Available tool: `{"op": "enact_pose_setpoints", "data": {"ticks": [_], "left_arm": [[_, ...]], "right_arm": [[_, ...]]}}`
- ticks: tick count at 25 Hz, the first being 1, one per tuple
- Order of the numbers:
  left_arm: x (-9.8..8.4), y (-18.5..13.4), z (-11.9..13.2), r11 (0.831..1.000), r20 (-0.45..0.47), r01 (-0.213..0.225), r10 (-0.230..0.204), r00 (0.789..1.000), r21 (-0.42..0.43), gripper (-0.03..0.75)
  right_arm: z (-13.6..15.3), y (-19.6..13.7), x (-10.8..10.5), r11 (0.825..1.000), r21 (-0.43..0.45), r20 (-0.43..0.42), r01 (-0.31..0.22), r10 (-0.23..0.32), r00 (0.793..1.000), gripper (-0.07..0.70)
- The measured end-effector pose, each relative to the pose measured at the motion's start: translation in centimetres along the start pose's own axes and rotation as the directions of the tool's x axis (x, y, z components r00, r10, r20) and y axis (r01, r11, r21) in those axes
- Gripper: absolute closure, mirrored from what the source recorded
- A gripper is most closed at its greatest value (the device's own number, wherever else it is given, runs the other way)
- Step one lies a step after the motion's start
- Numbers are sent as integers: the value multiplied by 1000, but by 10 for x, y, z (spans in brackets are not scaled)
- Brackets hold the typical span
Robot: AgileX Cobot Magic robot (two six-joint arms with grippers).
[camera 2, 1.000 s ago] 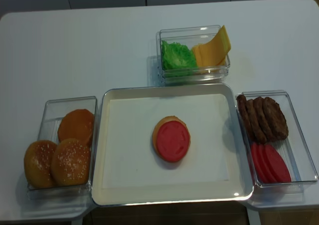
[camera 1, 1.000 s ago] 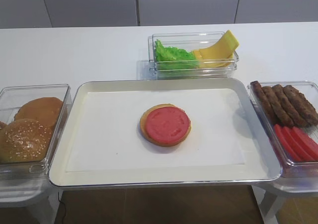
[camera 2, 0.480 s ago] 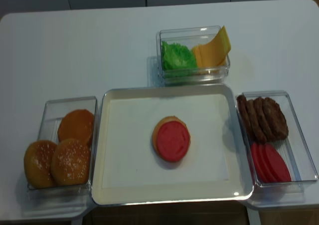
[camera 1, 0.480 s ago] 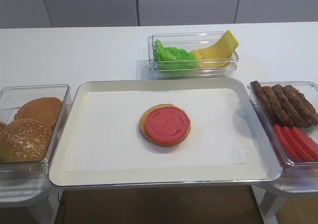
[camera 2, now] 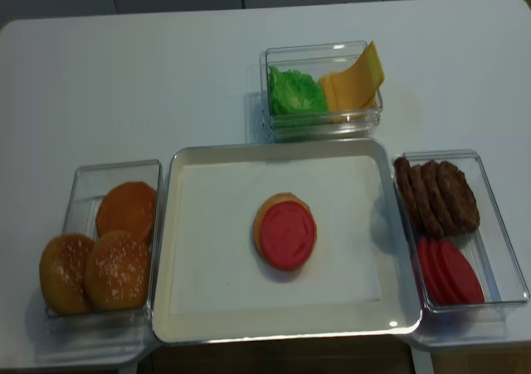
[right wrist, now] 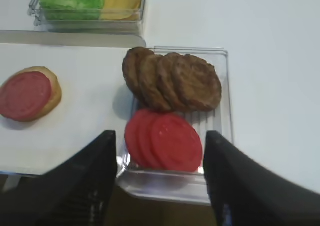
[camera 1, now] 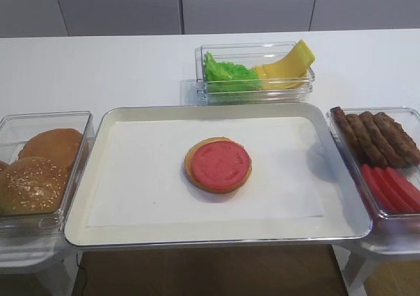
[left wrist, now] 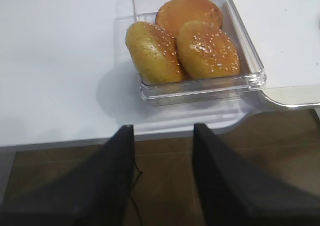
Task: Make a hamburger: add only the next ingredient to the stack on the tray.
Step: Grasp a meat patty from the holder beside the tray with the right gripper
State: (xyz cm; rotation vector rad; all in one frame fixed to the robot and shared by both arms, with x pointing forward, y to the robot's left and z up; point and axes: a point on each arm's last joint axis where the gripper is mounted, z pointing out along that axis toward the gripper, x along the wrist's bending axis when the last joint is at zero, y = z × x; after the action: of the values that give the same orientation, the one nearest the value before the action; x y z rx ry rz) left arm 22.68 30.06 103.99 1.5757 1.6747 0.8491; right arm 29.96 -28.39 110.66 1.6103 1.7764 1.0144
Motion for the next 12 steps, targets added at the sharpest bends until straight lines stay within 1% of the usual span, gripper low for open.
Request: {"op": "enact_pose_setpoints", "data": {"ticks": [3, 6, 9, 11, 12], "left_arm": [[0, 0, 0, 1000, 0, 0, 0, 1000, 0, 425], [0, 0, 0, 1000, 0, 0, 0, 1000, 0, 425], [0, 0, 0, 1000, 0, 0, 0, 1000, 0, 425], [0, 0, 0, 1000, 0, 0, 0, 1000, 0, 425], [0, 0, 0, 1000, 0, 0, 0, 1000, 0, 425]], "right_arm": [[18, 31, 4, 999, 43, -41, -23, 25, 999, 218], [38, 59, 9, 995, 96, -79, -23, 31, 996, 218], [60, 85, 15, 989, 145, -109, -9, 25, 994, 219], [77, 99, 22, 983, 185, -132, -1, 26, 991, 220], [87, 104, 25, 976, 218, -133, 0, 29, 991, 220]]}}
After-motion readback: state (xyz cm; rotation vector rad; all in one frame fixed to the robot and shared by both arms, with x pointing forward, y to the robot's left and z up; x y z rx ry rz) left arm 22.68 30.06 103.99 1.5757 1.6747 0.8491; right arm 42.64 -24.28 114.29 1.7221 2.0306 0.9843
